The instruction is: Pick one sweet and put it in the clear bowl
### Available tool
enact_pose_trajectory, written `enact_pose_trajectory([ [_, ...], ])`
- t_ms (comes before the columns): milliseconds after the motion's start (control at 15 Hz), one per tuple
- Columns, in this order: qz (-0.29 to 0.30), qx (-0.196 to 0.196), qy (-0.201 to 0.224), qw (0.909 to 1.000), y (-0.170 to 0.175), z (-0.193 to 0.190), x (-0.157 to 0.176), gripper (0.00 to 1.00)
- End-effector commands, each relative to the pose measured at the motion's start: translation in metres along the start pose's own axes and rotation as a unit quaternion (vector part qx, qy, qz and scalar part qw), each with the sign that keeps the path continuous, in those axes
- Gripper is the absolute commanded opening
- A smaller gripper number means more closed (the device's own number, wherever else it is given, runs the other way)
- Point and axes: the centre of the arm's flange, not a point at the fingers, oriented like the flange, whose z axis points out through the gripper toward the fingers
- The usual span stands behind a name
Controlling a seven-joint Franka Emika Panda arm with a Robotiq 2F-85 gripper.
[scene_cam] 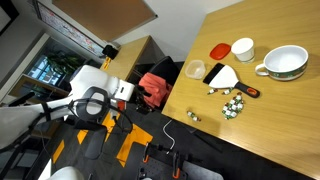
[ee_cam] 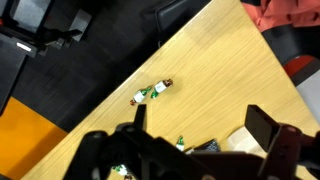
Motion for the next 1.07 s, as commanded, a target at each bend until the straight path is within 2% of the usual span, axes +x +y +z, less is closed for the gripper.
enact_pose_trajectory([
  [0, 0.056, -0.025, 0.025, 0.9978, 0.017, 0.040, 0.008, 1.00],
  [200, 0.080, -0.024, 0.032, 0.9960, 0.029, 0.056, 0.010, 1.00],
  [267, 0.063, -0.027, 0.025, 0.9974, 0.015, 0.040, 0.019, 1.00],
  [600, 0.070, -0.025, 0.022, 0.9970, 0.012, 0.044, 0.022, 1.00],
  [1000, 0.157, -0.021, 0.077, 0.9844, 0.019, 0.073, 0.036, 1.00],
])
